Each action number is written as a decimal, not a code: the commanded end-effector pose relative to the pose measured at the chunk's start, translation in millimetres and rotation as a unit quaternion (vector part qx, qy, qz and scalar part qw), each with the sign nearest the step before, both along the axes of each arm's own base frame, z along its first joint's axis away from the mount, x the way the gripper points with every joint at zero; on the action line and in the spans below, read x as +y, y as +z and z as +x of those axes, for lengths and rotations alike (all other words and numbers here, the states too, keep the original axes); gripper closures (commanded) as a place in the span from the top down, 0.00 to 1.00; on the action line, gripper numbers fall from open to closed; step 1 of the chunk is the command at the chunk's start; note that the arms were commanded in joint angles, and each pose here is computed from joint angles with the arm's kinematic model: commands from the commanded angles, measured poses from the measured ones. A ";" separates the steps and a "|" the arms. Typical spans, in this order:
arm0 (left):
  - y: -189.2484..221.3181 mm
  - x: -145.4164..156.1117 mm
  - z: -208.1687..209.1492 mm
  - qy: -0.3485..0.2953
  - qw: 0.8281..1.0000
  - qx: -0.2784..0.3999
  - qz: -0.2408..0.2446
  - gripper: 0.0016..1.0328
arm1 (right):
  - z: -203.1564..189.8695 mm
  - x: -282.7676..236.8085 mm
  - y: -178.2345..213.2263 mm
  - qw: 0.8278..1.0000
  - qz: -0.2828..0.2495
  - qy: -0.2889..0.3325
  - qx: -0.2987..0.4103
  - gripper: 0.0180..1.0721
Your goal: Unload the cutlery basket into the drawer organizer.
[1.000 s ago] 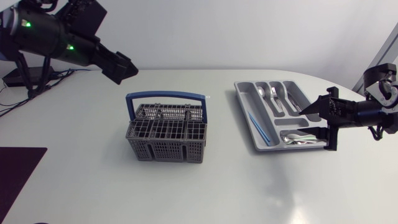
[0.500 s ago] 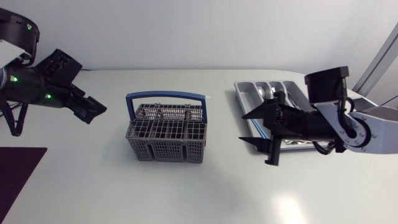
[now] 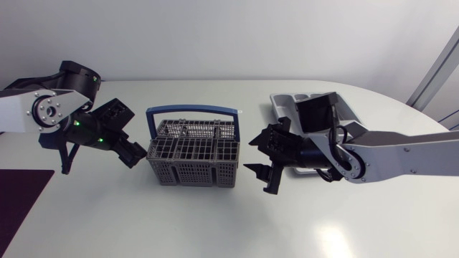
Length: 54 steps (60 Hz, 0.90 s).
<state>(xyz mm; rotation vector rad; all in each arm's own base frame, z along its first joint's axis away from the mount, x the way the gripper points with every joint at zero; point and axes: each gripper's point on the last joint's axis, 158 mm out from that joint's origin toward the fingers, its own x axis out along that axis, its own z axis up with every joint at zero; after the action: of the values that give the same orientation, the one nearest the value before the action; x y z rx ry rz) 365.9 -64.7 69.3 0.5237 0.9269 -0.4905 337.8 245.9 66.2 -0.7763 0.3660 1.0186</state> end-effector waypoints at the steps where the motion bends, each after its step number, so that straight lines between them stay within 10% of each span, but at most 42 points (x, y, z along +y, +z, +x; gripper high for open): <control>1: -14.1 -11.1 -5.1 -0.013 1.000 0.015 -0.003 0.93 | 12.0 6.8 4.1 1.000 0.011 -0.012 -0.001 0.70; 33: -19.0 -26.9 -1.0 -0.022 1.000 0.016 -0.009 0.95 | 30.0 -8.5 -2.4 0.999 -0.001 -0.031 -0.005 0.70; 54: 23.0 29.3 9.1 0.043 0.998 -0.040 -0.029 0.96 | 27.0 -39.3 33.6 0.997 0.023 -0.069 -0.037 0.86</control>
<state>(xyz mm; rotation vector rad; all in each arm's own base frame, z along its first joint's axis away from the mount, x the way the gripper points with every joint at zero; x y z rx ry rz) 377.5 -46.2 81.3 0.4663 0.8816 -0.4336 367.3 213.7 88.8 -0.7582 0.3473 0.8920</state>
